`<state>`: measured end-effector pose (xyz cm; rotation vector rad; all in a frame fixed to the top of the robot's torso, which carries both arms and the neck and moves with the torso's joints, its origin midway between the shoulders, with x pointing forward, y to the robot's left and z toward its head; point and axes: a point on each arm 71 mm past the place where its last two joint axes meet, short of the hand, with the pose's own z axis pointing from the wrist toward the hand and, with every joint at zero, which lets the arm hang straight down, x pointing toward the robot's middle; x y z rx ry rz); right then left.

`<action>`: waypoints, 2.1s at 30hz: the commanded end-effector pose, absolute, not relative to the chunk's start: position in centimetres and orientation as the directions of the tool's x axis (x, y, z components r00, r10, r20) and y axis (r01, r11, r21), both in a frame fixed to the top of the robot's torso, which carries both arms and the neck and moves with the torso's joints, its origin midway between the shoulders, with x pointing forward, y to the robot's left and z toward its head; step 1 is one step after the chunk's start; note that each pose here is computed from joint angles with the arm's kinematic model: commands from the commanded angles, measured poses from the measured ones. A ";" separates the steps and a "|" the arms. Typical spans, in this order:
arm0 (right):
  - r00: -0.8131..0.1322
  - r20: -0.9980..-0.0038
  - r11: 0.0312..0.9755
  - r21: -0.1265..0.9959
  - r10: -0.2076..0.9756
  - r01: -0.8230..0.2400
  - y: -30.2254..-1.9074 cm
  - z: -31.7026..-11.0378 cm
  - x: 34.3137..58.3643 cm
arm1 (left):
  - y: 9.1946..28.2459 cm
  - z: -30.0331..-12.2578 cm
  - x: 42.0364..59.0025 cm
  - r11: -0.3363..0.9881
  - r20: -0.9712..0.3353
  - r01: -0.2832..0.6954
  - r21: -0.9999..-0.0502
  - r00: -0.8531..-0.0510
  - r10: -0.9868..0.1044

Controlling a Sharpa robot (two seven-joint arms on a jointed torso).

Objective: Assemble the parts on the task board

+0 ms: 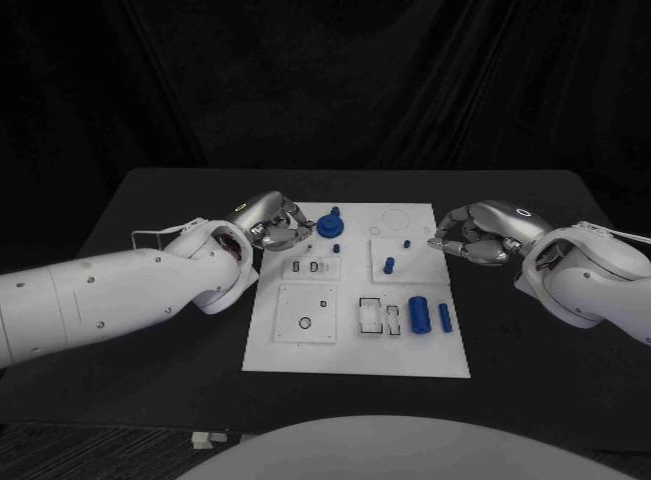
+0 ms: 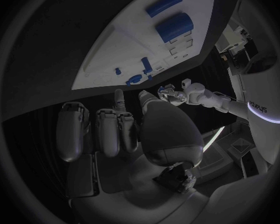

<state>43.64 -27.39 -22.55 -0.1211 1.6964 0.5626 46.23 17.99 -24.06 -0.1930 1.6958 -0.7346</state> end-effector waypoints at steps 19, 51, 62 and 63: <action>-0.167 -0.950 0.860 0.310 0.264 -0.405 -26.9 -22.2 43.2 | 17.1 -28.1 43.0 0.765 -0.826 0.315 -0.561 -0.160 -0.540; -0.203 -0.946 0.864 0.314 0.251 -0.393 -26.9 -23.0 43.0 | 15.4 -30.9 43.2 0.700 -0.847 0.479 -0.531 -0.265 -0.461; -0.211 -0.946 0.867 0.314 0.248 -0.387 -27.1 -23.2 42.9 | 15.5 -31.2 43.6 0.700 -0.853 0.488 -0.521 -0.273 -0.445; -0.212 -0.945 0.867 0.314 0.247 -0.387 -27.1 -23.2 42.9 | 15.6 -31.2 43.7 0.700 -0.854 0.490 -0.520 -0.272 -0.444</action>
